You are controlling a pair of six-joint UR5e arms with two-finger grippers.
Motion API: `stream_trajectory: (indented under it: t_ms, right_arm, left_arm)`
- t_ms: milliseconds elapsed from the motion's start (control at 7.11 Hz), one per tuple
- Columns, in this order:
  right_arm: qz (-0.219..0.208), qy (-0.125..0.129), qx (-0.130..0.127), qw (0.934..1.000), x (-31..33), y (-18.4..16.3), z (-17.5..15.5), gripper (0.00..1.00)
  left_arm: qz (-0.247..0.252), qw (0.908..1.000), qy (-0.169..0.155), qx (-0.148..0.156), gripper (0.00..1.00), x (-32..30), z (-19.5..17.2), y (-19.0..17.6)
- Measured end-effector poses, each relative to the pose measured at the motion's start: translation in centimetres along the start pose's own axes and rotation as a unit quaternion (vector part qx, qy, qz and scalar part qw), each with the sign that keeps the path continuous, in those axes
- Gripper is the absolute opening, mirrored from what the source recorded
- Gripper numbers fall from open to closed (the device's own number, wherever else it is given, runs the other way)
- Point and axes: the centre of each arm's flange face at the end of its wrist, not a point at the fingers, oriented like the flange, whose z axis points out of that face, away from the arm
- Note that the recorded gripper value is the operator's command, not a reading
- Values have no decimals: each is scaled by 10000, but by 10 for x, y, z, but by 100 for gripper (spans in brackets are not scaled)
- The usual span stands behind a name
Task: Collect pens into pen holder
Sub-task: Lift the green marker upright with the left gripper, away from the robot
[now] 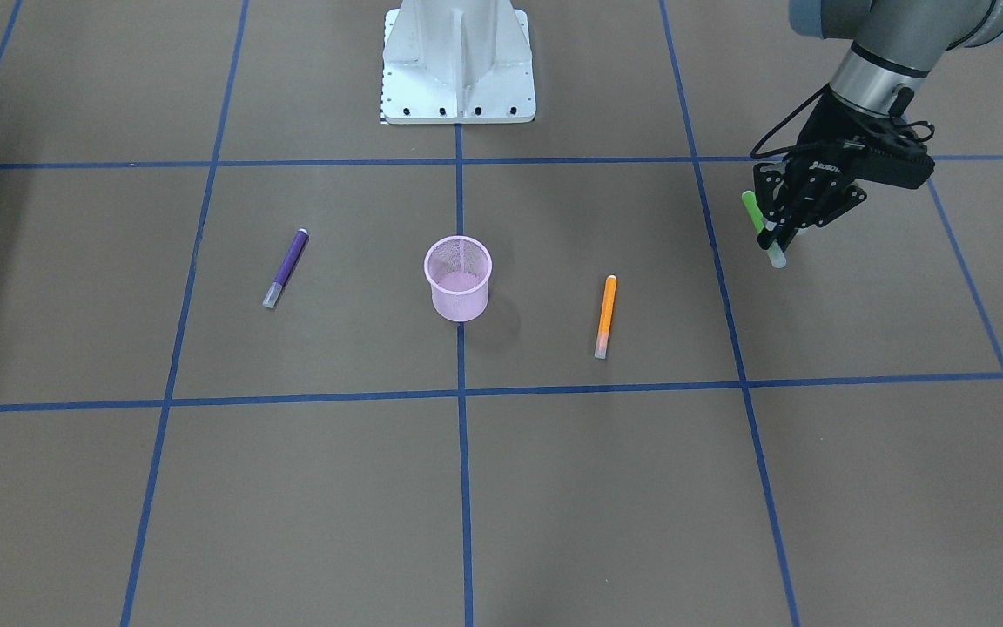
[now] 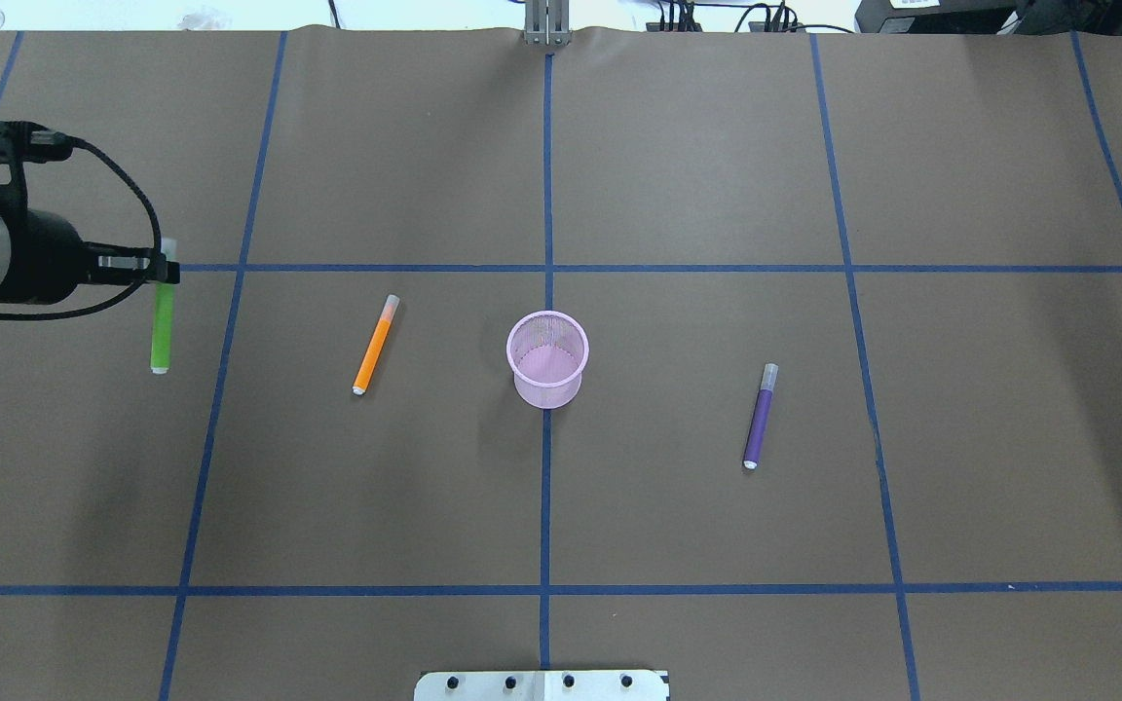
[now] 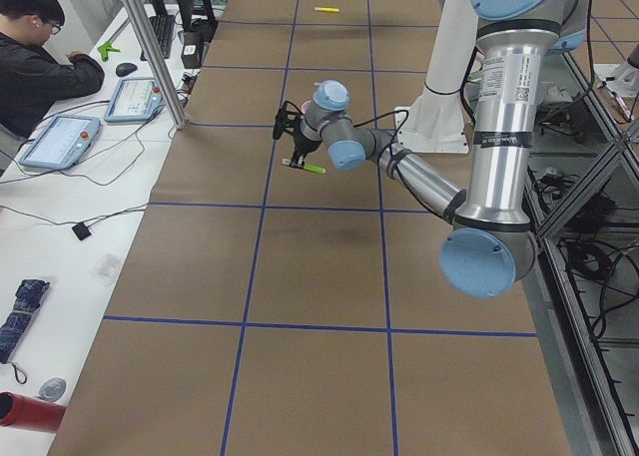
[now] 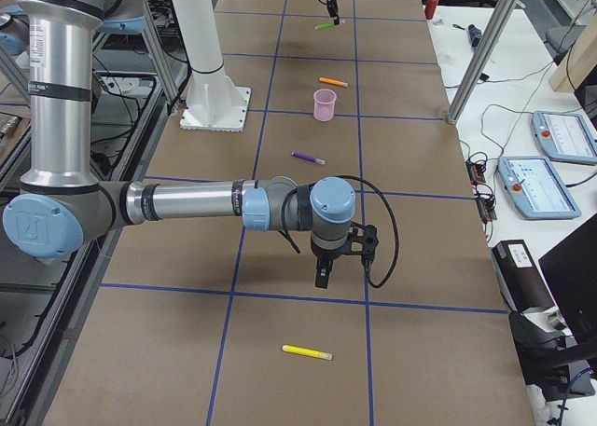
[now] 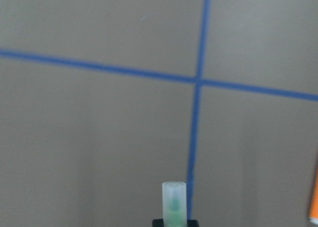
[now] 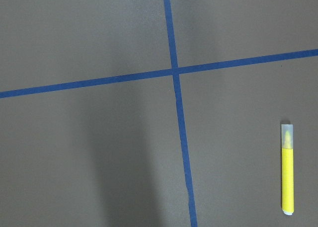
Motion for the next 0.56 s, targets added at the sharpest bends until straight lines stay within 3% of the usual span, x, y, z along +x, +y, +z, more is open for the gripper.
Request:
stream_trajectory:
  t_ms: [281, 563]
  right_arm:
    - [7, -15, -20, 10000, 2, 1, 2, 100]
    - [67, 2, -84, 9999, 18, -2, 18, 100]
  left_arm:
    - [861, 9938, 59, 708, 0, 38, -6, -33]
    - [1136, 9857, 169, 1235, 0, 70, -9, -52]
